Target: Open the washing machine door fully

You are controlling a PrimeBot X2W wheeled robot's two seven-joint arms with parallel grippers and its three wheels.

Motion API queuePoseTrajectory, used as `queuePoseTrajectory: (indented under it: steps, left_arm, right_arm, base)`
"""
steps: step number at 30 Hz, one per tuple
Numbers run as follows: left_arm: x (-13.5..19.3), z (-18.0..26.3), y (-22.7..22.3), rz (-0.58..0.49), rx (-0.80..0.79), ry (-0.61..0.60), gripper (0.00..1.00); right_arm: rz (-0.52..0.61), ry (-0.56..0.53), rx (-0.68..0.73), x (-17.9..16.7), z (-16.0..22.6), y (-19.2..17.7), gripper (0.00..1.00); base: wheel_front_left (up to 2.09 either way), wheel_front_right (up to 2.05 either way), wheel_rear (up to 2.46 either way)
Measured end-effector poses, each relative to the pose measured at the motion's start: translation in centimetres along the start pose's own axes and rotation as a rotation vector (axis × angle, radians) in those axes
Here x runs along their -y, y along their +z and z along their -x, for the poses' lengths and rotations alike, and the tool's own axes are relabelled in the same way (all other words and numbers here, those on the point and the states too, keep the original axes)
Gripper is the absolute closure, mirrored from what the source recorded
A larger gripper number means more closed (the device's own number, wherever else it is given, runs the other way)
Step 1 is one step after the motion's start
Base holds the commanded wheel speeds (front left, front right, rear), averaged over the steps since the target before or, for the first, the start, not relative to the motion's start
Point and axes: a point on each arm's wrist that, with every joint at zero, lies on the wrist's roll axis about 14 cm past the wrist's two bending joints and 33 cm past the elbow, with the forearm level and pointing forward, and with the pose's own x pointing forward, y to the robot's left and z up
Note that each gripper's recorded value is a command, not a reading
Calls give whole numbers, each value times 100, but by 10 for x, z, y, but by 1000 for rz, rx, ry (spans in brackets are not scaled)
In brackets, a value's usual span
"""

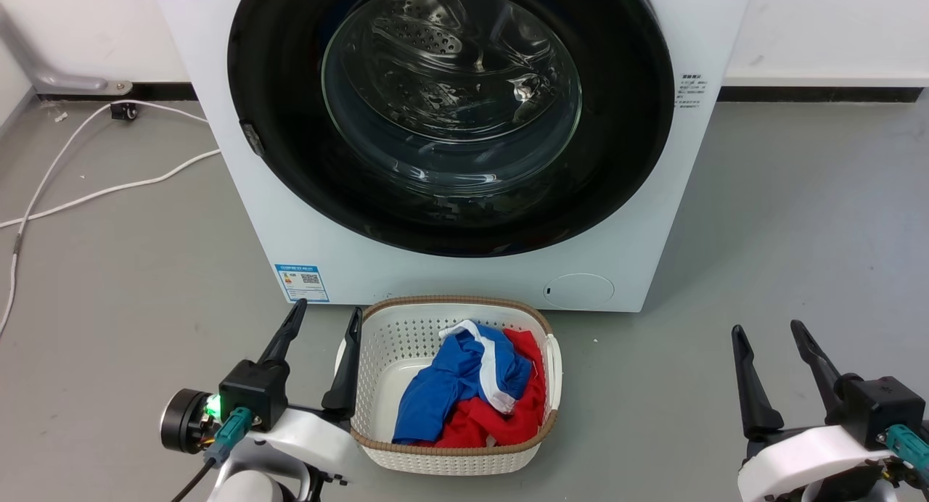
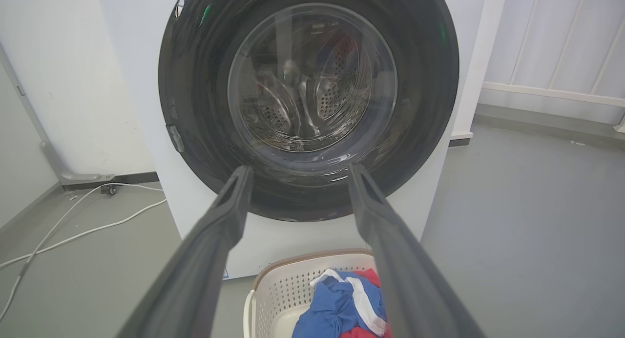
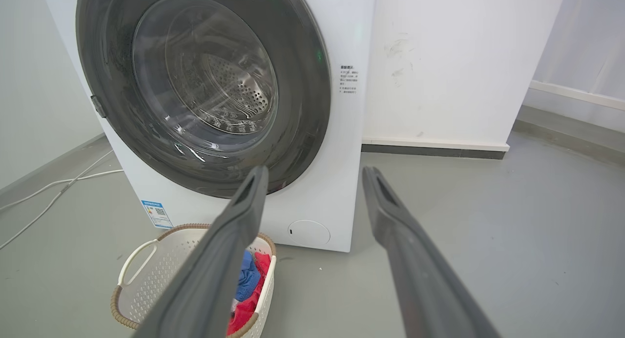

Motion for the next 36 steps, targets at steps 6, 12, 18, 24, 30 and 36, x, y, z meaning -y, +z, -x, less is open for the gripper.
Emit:
queuePoseTrajectory:
  steps: [6,12,18,24,30,36]
  left_arm:
    - [-1,0,-1,3,-3,0,0]
    - [-2,0,0,5,0,4,0]
    - [-4,0,0,5,2,11,0]
    - [-5,-1,0,9,2,12,0]
    - [-6,-1,-2,13,-2,17,0]
    - [-7,-11,-4,20,-1,21,0]
  right_arm:
    - [-3,1,2,0,-2,0,0]
    - [-33,-9,-2,3,-2,-2,96]
    - [-163,-33,1,8,-1,-5,100]
    - [-536,-68,27,12,-2,-6,100]
    - [-1078,-106,89,18,-9,-3,100]
    - [-1444,-113,163,33,-27,6,100]
  base:
    - [0,0,0]
    - [0,0,0]
    - [0,0,0]
    - [0,0,0]
    - [0,0,0]
    - [0,0,0]
